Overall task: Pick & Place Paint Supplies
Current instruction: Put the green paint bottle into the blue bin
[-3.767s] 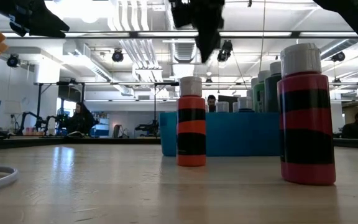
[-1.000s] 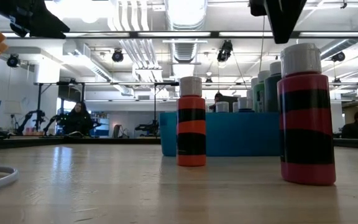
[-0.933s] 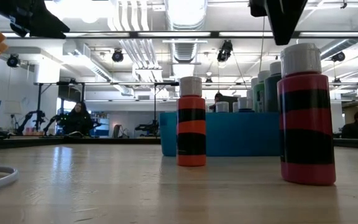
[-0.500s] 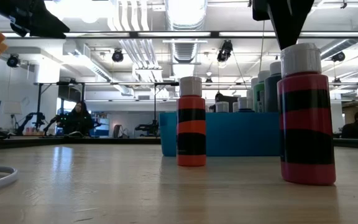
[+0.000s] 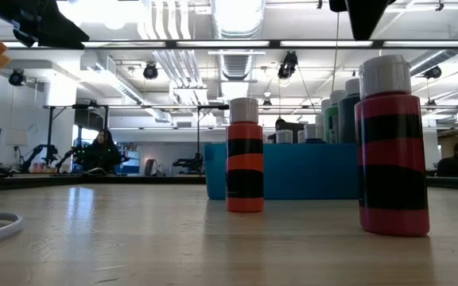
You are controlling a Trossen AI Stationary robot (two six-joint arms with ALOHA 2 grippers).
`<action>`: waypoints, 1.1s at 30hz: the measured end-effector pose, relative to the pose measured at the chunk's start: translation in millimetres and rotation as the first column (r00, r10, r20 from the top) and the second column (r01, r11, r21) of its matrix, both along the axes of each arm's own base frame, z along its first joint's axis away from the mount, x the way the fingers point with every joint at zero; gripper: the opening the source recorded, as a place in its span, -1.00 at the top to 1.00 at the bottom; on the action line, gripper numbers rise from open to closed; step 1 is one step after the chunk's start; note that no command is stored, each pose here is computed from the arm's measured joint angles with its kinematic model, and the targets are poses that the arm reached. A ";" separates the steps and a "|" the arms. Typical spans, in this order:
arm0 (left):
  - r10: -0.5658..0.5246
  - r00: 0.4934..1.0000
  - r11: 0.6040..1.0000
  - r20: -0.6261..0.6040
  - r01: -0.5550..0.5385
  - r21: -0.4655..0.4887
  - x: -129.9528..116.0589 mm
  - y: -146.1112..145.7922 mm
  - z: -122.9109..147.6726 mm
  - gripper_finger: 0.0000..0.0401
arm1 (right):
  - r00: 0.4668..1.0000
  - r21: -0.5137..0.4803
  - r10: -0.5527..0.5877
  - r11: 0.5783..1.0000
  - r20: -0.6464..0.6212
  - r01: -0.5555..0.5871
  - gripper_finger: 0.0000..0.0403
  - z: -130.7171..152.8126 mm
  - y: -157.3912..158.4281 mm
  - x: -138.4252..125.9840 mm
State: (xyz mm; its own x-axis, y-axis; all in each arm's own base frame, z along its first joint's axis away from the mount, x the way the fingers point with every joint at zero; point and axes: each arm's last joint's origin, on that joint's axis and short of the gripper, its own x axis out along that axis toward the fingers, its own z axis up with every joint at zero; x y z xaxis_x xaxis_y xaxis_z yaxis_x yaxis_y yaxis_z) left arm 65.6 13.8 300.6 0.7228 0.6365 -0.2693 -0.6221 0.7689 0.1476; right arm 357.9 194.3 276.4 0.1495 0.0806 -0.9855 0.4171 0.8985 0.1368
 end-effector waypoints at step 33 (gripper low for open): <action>-0.001 1.000 1.000 0.000 0.001 0.000 0.0 0.0 0.0 -0.44 | 0.992 0.051 -0.108 0.993 0.064 0.105 -0.28 -43.6 -3.1 -21.6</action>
